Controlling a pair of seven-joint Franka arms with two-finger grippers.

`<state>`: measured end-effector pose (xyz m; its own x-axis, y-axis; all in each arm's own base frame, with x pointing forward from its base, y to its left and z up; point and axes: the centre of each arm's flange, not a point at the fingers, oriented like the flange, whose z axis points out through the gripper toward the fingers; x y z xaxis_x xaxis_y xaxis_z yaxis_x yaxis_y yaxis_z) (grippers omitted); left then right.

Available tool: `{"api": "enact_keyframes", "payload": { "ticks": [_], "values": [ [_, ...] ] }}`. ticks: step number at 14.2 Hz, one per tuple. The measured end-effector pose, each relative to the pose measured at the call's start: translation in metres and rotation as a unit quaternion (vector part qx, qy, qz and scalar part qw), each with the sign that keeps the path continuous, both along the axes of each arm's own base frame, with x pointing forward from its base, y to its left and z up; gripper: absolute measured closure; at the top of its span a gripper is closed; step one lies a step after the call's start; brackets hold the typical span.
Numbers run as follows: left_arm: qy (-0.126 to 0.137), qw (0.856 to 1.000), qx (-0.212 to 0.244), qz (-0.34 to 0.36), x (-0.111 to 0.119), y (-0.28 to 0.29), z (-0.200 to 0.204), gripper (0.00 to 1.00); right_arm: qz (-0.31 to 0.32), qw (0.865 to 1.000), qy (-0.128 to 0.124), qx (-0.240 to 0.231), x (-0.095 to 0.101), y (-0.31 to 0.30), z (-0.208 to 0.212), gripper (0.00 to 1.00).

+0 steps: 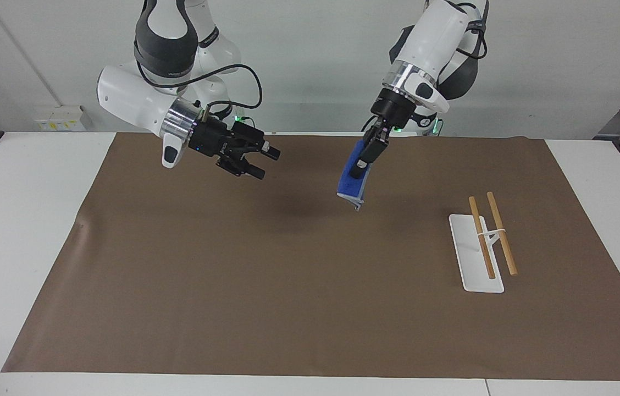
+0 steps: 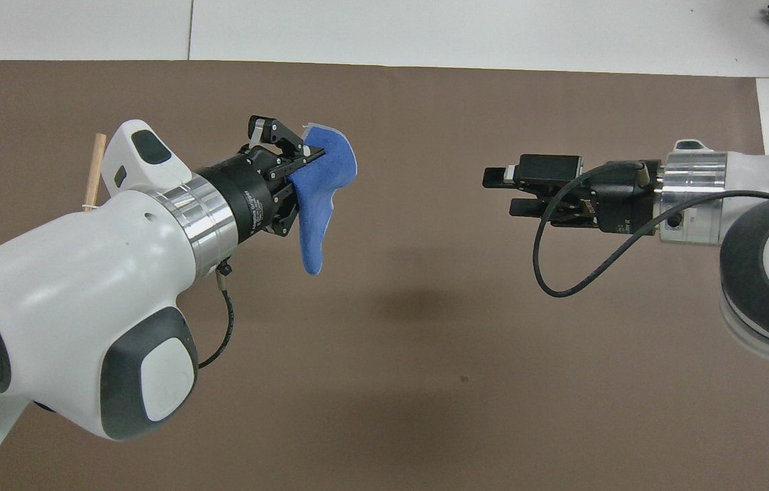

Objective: Right arm passes towel to left arm to hang
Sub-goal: 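Carry the towel over the sticks with the left gripper while the right withdraws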

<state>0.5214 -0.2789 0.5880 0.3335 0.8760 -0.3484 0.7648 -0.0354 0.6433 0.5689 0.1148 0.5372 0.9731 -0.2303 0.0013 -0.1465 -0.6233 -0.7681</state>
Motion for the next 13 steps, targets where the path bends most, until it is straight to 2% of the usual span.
{"api": "enact_keyframes", "payload": {
  "ticks": [3,5,8,10,13],
  "values": [
    [0.005,0.999,0.035,0.018,0.02,0.052,-0.028,0.98,0.018,0.991,-0.012,-0.13,0.002,-0.034,-0.007,0.0],
    [0.01,0.998,0.059,0.033,0.03,0.092,-0.049,0.98,0.039,0.974,-0.021,-0.223,0.003,-0.054,-0.011,0.0],
    [0.005,0.995,0.082,0.055,0.039,0.142,-0.067,0.98,0.067,0.938,-0.029,-0.339,0.003,-0.069,-0.013,0.0],
    [0.003,0.993,0.101,0.059,0.04,0.168,-0.082,0.98,0.06,0.924,-0.031,-0.377,0.005,-0.074,-0.004,0.0],
    [-0.011,0.989,0.123,0.076,0.041,0.204,-0.097,0.98,0.063,0.915,-0.027,-0.397,0.005,-0.078,0.019,0.0]
  ]
}}
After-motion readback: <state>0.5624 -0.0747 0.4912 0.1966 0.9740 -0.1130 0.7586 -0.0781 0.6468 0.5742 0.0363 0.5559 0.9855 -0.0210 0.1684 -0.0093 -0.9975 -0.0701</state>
